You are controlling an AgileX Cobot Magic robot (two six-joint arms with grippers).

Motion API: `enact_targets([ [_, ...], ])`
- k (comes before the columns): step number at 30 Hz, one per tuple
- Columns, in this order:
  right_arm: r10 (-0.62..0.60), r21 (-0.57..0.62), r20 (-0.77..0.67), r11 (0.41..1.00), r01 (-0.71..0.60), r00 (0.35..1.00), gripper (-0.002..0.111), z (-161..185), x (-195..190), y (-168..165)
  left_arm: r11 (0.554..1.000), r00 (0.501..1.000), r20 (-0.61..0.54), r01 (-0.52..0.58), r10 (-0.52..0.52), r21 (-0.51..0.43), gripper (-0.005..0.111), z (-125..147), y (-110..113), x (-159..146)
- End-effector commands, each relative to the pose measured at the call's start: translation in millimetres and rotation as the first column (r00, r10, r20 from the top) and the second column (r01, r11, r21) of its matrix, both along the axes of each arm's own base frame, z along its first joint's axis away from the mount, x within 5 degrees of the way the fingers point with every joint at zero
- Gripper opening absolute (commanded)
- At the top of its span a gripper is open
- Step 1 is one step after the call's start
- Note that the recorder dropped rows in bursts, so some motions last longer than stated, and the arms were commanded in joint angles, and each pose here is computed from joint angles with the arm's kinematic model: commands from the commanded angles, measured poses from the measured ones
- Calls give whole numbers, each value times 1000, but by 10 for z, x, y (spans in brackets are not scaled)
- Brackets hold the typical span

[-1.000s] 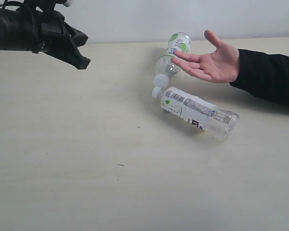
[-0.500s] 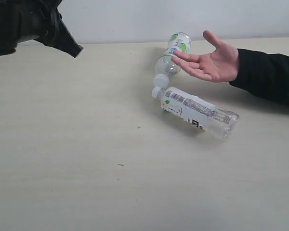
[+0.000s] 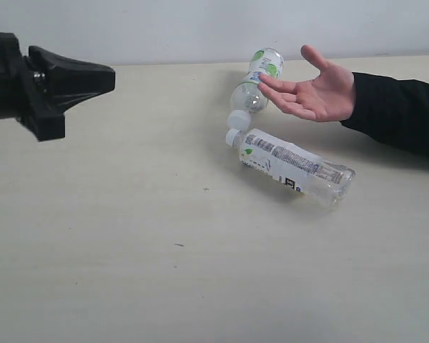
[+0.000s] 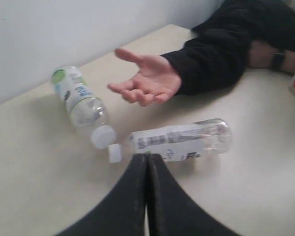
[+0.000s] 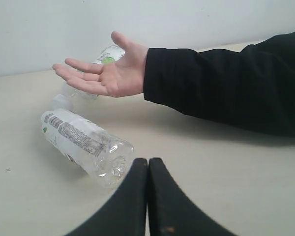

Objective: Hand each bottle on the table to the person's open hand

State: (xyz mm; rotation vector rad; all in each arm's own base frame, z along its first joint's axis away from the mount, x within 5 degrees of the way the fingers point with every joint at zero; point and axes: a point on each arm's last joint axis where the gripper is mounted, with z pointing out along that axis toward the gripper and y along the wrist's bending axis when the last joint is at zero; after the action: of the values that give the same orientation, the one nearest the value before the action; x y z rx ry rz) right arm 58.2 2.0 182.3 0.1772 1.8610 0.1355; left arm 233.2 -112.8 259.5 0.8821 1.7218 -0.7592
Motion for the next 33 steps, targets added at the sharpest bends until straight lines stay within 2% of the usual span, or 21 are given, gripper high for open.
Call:
enact_targets([
  [1, -1, -1, 7, 1000, 1, 1000, 0, -8, 2, -2, 993, 993, 68, 97, -93, -63, 0, 102, 21, -339],
  [7, -1, -1, 7, 1000, 1, 1000, 0, -8, 2, -2, 990, 986, 121, 120, -110, -78, 0, 78, 98, -813],
  [12, -1, -1, 7, 1000, 1, 1000, 0, -8, 2, -2, 989, 988, 115, 112, -100, -102, 0, -31, 161, -1139],
  [21, -1, -1, 7, 1000, 1, 1000, 0, -8, 2, -2, 989, 990, 123, 90, -75, -120, 0, -427, 276, -1689],
  [23, -1, -1, 7, 1000, 1, 1000, 0, -8, 2, -2, 992, 993, 121, 33, -18, -122, 0, -466, 316, -1723],
  [26, -1, -1, 7, 1000, 1, 1000, 0, -8, 2, -2, 982, 981, 114, -144, 158, -123, 0, -470, 425, -1685],
  [30, -1, -1, 7, 1000, 1, 1000, 0, -8, 2, -2, 916, 919, 73, -374, 386, -145, 0, -486, 592, -1626],
  [33, -1, -1, 7, 1000, 1, 1000, 0, -8, 2, -2, 868, 872, 63, -471, 485, -158, 0, -534, 683, -1631],
])
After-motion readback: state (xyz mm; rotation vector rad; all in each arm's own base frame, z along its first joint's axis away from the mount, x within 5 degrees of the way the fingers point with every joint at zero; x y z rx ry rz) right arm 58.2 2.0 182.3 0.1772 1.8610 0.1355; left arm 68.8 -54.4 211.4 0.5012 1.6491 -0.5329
